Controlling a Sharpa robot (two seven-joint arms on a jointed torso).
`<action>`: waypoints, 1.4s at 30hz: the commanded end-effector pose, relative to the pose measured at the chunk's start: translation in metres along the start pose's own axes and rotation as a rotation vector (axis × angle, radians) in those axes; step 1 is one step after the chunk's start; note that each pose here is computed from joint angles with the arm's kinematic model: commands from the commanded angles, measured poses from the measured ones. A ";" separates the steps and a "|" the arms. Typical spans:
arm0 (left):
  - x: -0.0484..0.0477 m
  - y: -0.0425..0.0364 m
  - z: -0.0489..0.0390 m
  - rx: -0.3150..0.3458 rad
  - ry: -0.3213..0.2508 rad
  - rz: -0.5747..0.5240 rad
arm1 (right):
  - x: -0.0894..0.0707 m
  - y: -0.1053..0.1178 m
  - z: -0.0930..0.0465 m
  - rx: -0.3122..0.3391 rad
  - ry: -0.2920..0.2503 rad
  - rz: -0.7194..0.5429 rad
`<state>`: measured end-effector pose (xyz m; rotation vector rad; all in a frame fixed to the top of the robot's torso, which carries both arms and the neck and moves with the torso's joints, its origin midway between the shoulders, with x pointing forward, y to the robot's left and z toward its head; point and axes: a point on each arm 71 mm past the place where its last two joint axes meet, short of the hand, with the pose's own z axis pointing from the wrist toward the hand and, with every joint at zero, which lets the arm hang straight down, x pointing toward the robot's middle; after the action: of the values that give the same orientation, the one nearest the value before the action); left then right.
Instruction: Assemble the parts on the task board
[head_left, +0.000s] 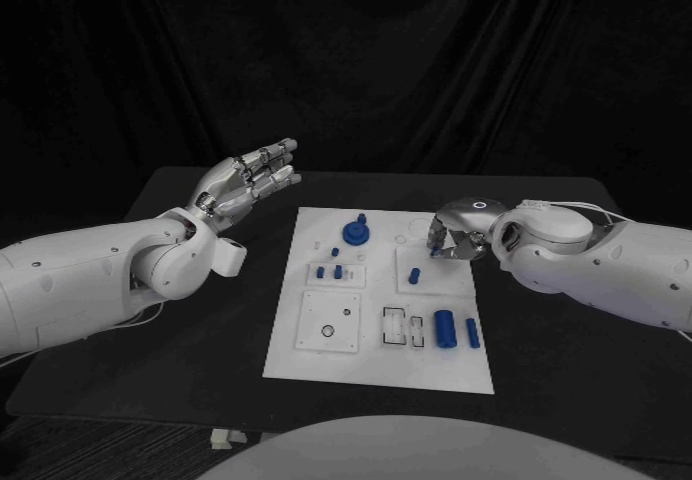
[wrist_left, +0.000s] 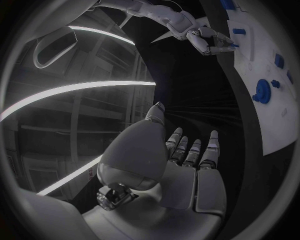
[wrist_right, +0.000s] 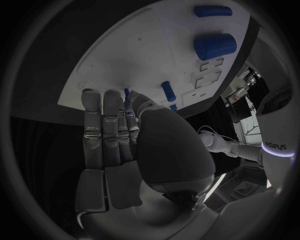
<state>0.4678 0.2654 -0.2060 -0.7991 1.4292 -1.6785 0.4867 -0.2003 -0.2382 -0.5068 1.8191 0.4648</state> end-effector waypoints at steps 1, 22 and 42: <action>0.0012 -0.0005 0.0009 0.012 0.005 -0.014 | -0.013 0.001 -0.002 -0.011 -0.063 0.002; 0.0034 0.0030 0.0048 -0.005 0.017 -0.020 | -0.046 0.083 -0.019 -0.236 -0.066 0.006; 0.0069 0.0057 0.0084 -0.009 0.028 -0.026 | 0.006 0.145 0.010 -0.351 0.014 0.062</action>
<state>0.4727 0.2564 -0.2109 -0.8023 1.4594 -1.6890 0.4128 -0.0764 -0.2355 -0.6853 1.7687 0.8437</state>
